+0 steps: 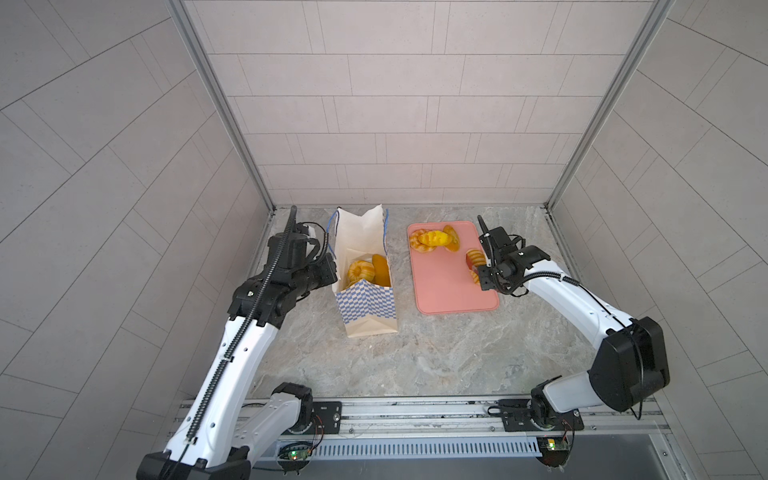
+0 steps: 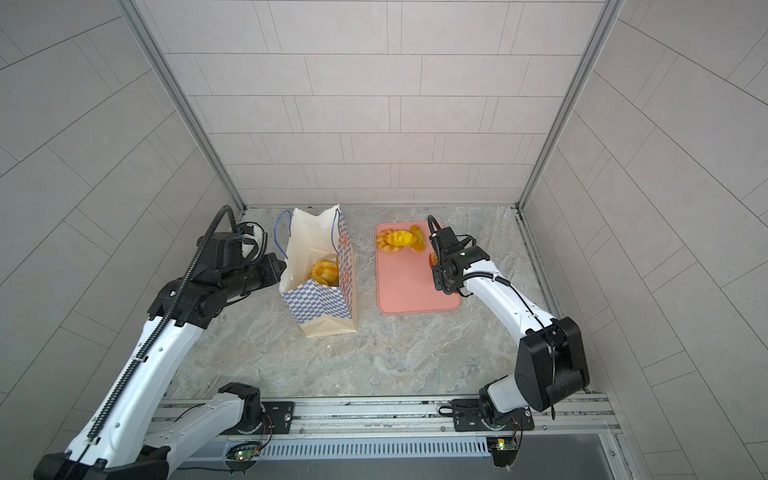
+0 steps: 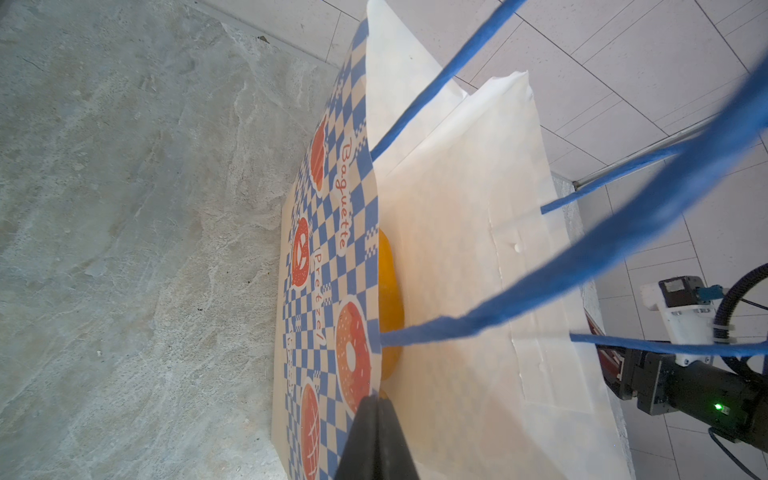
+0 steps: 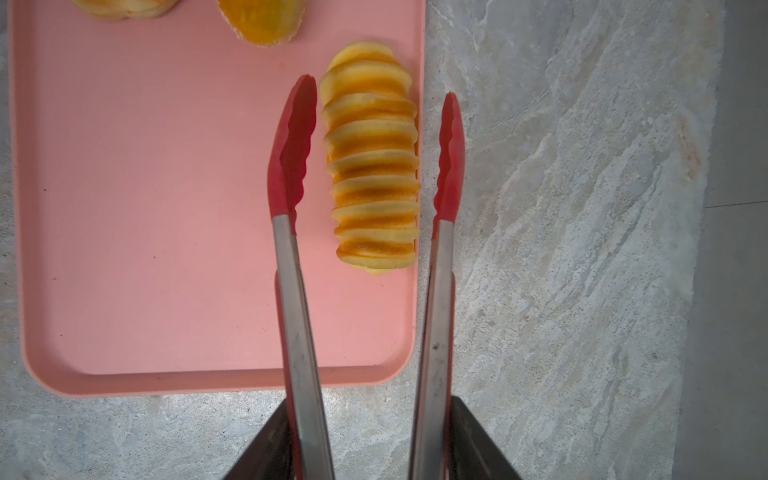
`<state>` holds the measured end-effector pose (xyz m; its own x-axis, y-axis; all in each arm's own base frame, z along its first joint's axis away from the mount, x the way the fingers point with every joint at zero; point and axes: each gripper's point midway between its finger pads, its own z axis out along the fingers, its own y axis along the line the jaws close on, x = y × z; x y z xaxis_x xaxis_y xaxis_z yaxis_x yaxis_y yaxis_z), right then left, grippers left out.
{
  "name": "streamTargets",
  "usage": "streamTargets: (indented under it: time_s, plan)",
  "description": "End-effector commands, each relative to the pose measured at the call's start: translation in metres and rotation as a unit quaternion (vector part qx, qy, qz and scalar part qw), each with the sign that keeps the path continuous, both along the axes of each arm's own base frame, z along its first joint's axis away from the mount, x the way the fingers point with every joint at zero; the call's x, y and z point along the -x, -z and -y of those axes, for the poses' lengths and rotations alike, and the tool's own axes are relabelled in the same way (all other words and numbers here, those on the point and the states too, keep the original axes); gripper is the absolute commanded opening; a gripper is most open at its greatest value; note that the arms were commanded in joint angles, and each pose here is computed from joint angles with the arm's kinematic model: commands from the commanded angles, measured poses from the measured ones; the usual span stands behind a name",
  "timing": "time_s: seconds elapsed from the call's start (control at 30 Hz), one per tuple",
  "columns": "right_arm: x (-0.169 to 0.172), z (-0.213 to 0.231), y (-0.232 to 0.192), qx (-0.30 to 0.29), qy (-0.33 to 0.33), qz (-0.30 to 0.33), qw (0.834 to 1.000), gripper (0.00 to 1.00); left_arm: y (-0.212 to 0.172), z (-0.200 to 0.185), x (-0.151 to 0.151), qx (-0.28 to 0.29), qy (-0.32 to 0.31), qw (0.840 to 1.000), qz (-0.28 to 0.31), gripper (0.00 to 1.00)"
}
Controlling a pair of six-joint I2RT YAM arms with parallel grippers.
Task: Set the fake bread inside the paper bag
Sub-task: 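Lower the right tongs onto the long ridged yellow roll and clamp it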
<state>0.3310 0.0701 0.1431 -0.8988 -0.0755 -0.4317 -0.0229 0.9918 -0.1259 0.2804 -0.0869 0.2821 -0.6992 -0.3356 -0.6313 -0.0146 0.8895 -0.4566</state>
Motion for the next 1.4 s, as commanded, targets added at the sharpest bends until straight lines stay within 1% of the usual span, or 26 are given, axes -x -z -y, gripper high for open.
streamTargets:
  time_s: [0.0, 0.43, 0.87, 1.13, 1.37]
  plan:
    - [-0.003, 0.004, 0.002, 0.006, 0.007, 0.002, 1.000, 0.55, 0.000, 0.002, -0.002, -0.001, 0.005, 1.000, 0.005, 0.07]
    - [-0.002, 0.004, 0.016, 0.009, 0.009, -0.020, 1.000, 0.55, 0.001, 0.001, -0.002, -0.002, 0.004, 1.000, 0.004, 0.07]
    - [0.000, 0.003, 0.019, 0.006, 0.018, -0.037, 0.999, 0.46, 0.001, 0.000, 0.000, -0.003, 0.004, 1.000, 0.005, 0.07]
    - [-0.002, 0.002, 0.011, 0.000, 0.019, -0.027, 0.999, 0.42, 0.001, -0.001, 0.001, -0.004, 0.002, 1.000, 0.005, 0.07]
    - [-0.001, 0.002, -0.005, -0.007, 0.020, -0.011, 1.000, 0.42, 0.002, -0.001, 0.000, -0.004, 0.002, 1.000, 0.004, 0.07]
